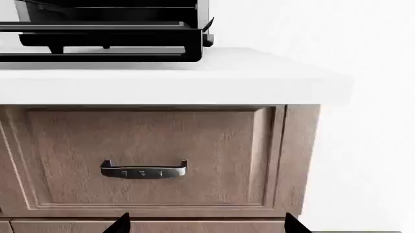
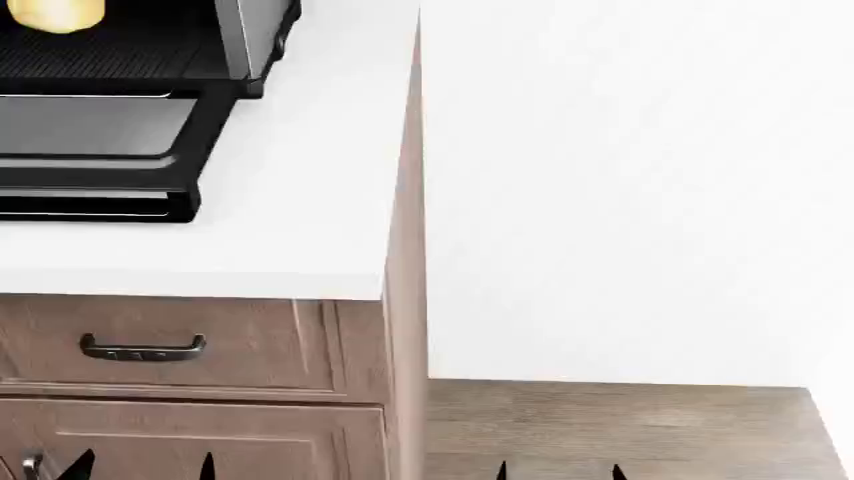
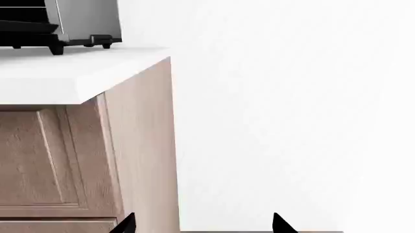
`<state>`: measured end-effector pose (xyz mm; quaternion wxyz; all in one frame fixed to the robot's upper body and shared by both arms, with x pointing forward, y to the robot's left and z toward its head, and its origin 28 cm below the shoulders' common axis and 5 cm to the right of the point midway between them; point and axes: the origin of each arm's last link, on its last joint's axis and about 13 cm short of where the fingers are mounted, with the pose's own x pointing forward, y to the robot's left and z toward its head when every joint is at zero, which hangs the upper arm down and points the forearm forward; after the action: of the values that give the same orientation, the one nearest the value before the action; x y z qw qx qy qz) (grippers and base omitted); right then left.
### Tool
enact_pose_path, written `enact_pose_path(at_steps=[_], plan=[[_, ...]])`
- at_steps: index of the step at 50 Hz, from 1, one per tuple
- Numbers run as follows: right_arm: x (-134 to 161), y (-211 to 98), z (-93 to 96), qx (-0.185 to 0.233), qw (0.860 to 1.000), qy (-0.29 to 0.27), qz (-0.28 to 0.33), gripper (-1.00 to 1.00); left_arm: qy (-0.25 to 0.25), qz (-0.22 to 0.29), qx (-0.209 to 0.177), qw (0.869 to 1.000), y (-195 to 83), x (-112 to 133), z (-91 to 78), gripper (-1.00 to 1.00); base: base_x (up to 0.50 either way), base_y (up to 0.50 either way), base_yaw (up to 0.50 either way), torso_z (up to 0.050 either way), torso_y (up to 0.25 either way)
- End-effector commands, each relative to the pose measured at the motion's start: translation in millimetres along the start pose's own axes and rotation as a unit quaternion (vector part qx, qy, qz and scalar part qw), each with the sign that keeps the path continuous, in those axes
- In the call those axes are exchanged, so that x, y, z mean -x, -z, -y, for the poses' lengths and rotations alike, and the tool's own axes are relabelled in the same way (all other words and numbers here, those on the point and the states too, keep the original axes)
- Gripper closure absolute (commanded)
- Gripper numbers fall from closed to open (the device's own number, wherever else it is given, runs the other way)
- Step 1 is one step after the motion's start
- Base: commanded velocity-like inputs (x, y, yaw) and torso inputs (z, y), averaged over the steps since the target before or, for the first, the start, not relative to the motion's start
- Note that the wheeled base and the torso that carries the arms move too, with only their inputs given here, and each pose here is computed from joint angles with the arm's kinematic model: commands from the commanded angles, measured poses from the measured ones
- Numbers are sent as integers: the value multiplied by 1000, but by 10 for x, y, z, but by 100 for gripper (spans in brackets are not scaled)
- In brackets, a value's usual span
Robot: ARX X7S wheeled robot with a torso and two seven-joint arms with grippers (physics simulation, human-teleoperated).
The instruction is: Pick the bread from the rack and place it on the plate on the counter.
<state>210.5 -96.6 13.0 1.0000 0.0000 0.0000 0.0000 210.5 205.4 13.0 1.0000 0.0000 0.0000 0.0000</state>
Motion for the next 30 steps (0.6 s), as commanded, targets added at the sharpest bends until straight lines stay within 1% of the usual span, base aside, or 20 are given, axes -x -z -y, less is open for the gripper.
enact_pose_path(at_steps=[1, 9, 16, 17, 18, 19, 22, 24, 26, 27, 30], plan=[[-2, 1, -2, 0, 1000, 0, 0, -100, 4, 0, 0, 1000, 5, -7, -3, -100, 0, 0, 0, 0, 0], [0, 5, -10, -4, 1000, -6, -7, -100, 0, -7, 1, 1000, -4, 7, 6, -100, 0, 0, 0, 0, 0], [3, 4, -13, -3, 1000, -9, -9, -100, 1, -3, -5, 1000, -5, 7, 7, -100, 0, 0, 0, 0, 0], [28, -60, 34, -3, 1000, 7, -4, -100, -23, -23, -20, 999, 36, -3, -16, -100, 0, 0, 0, 0, 0], [9, -5, -1, 0, 1000, 1, -2, -100, -8, -17, -11, 1000, 22, -10, 1, -100, 0, 0, 0, 0, 0], [11, -8, -1, 0, 1000, 0, -5, -100, 0, -6, -6, 1000, 4, -5, 2, -100, 0, 0, 0, 0, 0], [31, -93, 10, 1, 1000, 2, -1, -100, 7, 11, -9, 1000, -108, 34, 10, -100, 0, 0, 0, 7, 35], [52, -173, 21, 2, 1000, 4, 8, -100, 10, 13, -6, 1000, -184, 69, 14, -100, 0, 0, 0, 34, 164], [73, -250, 32, 6, 1000, 8, 15, -100, 13, 16, -9, 1000, -260, 112, 22, -100, 0, 0, 0, 35, 168], [87, -291, 37, 7, 1000, 7, 17, -100, 14, 20, -16, 1000, -296, 145, 28, -100, 0, 0, 0, 35, 168], [121, -387, 51, 9, 1000, 8, 28, -100, 19, 29, -19, 999, -410, 225, 53, -100, 0, 0, 0, 36, 167]])
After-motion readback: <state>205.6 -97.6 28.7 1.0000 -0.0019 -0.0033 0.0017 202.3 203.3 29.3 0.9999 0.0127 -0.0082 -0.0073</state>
